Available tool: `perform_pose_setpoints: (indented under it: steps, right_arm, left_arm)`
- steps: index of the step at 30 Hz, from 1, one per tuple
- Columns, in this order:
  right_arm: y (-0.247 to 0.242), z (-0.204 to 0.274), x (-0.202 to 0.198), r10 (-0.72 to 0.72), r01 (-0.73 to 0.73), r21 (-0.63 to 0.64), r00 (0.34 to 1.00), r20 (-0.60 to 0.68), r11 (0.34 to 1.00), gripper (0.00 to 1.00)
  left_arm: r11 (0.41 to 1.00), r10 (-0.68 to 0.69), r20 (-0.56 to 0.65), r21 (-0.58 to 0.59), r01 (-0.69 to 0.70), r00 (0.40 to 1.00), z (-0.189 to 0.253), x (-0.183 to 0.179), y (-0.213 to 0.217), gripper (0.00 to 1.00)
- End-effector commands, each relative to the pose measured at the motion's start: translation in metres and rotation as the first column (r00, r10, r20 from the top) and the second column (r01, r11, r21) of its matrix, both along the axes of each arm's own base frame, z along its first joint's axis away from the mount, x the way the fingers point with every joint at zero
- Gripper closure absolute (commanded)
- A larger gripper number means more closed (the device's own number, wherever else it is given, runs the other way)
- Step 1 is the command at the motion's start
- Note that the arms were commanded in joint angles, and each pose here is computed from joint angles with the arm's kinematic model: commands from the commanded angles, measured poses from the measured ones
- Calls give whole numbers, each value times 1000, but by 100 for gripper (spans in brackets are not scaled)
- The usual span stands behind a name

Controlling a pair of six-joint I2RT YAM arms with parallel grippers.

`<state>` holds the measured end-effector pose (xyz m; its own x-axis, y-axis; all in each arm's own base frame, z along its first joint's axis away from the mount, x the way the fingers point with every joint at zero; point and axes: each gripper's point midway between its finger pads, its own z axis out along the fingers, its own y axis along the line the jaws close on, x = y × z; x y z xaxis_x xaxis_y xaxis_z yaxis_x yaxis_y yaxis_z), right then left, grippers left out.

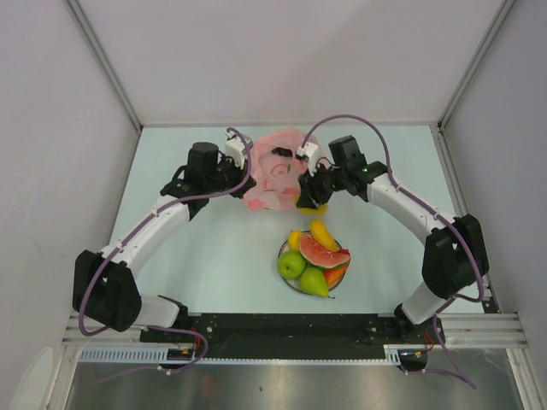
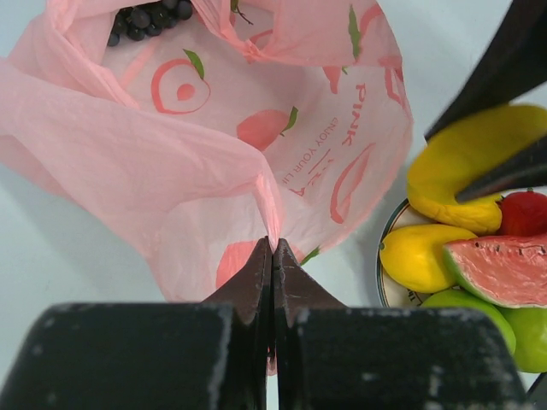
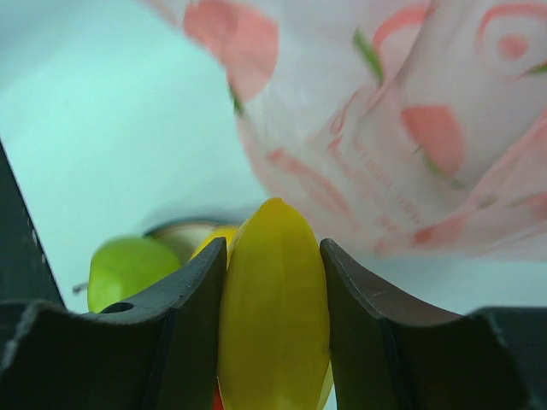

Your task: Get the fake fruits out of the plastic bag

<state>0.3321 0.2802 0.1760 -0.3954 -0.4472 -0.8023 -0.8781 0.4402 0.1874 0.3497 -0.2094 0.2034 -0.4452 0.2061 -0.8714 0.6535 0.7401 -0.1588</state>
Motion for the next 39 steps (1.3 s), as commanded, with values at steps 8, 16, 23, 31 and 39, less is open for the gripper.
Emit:
perform_pose_setpoints:
  steps: [8,16,23,31,39]
  right_arm:
    - [-31,-34,-72,157,-164,-57,982,-106,985,84]
    - [-36,-42,-85,151,-159,-52,979,-134,986,84]
    - [-35,-53,-91,138,-147,-40,974,-180,988,82]
    - [-36,-54,-94,123,-131,-31,974,-188,991,74]
    - [-35,-52,-98,134,-138,-8,969,-208,990,74]
  left_arm:
    - [999,-25,4,-21,25,1000,8,2,-9,100]
    - [999,-36,-2,-18,36,999,4,-3,-12,100]
    - [999,-41,-1,-14,41,999,2,-3,-13,100]
    - [999,-43,-8,-17,43,999,1,-3,-14,100]
    - [999,-46,-10,-18,46,999,0,-3,-15,100]
